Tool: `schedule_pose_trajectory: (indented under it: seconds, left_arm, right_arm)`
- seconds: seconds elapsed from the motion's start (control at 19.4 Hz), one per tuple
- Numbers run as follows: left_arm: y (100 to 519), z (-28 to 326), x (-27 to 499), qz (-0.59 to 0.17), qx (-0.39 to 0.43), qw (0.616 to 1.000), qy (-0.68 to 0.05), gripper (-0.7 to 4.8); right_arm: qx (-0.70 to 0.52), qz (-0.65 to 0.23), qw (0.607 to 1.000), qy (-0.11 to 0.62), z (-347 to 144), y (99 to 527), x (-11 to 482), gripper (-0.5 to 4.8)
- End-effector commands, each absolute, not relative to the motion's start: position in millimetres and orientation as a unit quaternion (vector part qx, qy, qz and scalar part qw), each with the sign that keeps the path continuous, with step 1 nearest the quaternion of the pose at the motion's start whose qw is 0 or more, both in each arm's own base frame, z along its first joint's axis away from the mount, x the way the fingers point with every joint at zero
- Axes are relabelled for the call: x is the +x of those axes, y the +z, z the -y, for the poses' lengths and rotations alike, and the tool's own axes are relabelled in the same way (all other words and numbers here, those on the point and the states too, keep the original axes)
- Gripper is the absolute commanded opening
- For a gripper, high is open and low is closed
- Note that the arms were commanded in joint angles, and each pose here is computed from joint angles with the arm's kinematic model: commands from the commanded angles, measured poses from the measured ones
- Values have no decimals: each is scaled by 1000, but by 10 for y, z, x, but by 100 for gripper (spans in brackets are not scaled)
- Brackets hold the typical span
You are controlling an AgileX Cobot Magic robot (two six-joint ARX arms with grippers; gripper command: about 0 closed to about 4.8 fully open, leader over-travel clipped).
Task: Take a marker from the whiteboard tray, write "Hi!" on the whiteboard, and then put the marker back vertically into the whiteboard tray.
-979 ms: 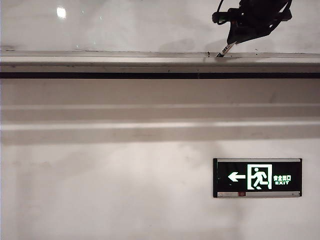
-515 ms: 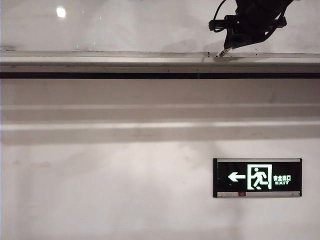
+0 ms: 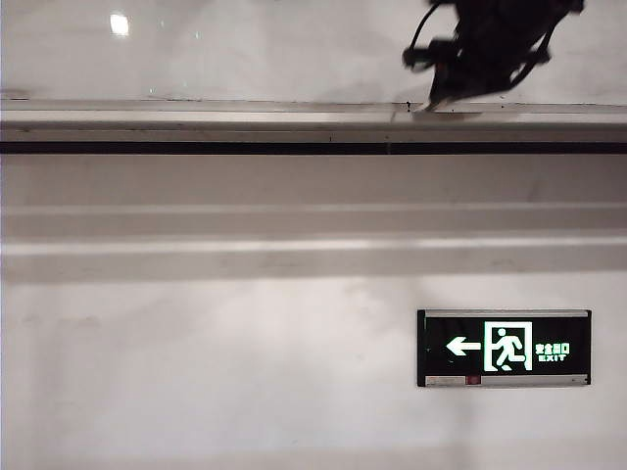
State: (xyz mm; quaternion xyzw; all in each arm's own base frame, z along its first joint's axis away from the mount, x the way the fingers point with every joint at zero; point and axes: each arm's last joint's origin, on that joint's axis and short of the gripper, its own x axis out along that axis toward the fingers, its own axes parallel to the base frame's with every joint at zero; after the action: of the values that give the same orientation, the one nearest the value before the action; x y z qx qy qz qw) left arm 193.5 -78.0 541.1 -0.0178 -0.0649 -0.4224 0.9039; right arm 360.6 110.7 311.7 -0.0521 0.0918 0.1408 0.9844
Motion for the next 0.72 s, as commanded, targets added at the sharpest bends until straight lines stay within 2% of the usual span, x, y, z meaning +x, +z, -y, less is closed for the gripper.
schedule_pose_trajectory:
  seconds: [0.05, 0.15, 0.36, 0.72]
  left_arm:
    - [5440, 773, 1910, 75, -16, 903, -423, -5]
    - [5439, 773, 1912, 75, -16, 903, -423, -5]
    - [5440, 773, 1910, 75, -16, 903, -423, -5]
    - [5439, 773, 1912, 75, -16, 903, -423, -5]
  right_arm:
    - [-48, -80, 985, 143, -1107, 3176, 3592, 105]
    - [-48, -76, 986, 143, -1107, 3187, 3593, 122]
    - [-45, -75, 986, 140, -1105, 3195, 3590, 88]
    - [-7, -63, 989, 136, -1104, 3235, 3591, 94]
